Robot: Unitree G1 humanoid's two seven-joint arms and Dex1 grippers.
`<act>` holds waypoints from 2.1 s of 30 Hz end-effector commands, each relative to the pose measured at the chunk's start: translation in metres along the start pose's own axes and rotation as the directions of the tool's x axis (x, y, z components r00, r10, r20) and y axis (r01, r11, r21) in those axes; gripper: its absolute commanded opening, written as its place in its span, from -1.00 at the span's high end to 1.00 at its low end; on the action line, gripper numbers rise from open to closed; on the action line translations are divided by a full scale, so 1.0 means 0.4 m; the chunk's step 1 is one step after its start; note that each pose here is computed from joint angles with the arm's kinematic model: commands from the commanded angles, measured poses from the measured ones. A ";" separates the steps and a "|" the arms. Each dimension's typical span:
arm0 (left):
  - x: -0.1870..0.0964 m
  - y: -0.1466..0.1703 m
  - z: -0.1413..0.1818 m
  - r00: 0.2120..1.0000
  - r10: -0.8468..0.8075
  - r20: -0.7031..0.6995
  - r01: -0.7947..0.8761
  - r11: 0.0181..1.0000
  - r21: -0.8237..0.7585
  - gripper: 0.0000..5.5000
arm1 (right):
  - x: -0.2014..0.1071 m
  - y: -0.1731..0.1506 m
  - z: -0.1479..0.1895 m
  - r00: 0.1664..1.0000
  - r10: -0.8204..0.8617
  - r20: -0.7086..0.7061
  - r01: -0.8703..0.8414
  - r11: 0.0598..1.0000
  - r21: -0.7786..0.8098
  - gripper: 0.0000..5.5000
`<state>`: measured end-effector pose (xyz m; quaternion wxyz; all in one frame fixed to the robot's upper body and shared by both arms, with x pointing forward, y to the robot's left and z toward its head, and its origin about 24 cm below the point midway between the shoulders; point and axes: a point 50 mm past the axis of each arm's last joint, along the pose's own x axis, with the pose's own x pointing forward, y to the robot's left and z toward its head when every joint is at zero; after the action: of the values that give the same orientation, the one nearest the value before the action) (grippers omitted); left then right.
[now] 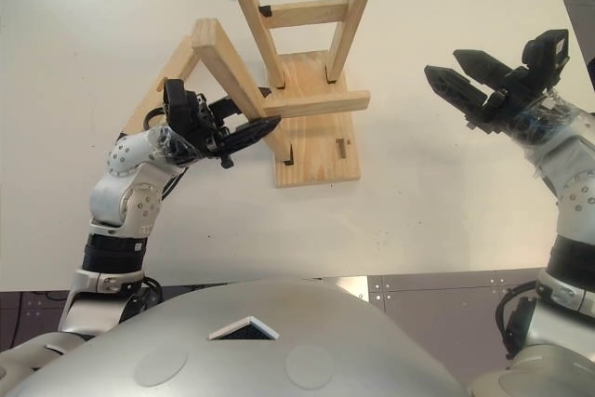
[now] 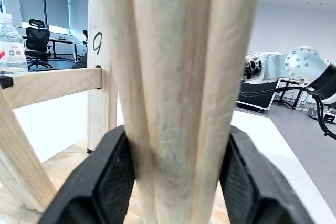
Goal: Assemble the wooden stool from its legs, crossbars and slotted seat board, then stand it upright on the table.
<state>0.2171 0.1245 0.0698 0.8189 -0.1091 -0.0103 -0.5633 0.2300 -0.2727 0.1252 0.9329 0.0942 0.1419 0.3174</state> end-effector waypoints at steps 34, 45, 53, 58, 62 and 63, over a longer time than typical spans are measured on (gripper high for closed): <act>-0.226 0.126 0.056 0.801 0.301 -0.517 -0.115 0.925 0.362 -0.44 | -0.033 0.024 -0.083 0.995 -0.093 -0.040 0.094 0.995 0.026 -0.31; -0.317 0.266 0.033 0.559 0.715 -0.420 -0.571 0.700 0.430 -0.44 | -0.030 0.021 -0.090 0.993 -0.113 -0.037 0.114 0.993 0.026 -0.31; -0.361 0.249 -0.049 0.462 0.661 -0.592 -0.645 0.708 0.288 -0.32 | -0.014 0.021 -0.088 0.994 -0.098 -0.037 0.099 0.995 0.027 -0.31; -0.354 0.253 -0.040 0.464 0.655 -0.596 -0.631 0.717 0.297 -0.03 | -0.009 0.022 -0.085 0.995 -0.097 -0.029 0.098 0.995 0.023 -0.31; -0.319 0.281 0.011 0.512 0.682 -0.521 -0.635 0.710 0.305 0.19 | -0.006 0.017 -0.056 0.993 -0.112 0.024 0.112 0.994 0.013 -0.31; -0.285 0.299 0.058 0.560 0.704 -0.438 -0.650 0.701 0.295 0.24 | -0.006 0.014 -0.034 0.991 -0.119 0.064 0.118 0.993 0.012 -0.31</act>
<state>0.2663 0.2821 0.0275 0.9268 0.1095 0.2867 -0.2166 0.2120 -0.2676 0.0983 0.9468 0.0989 0.1580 0.2623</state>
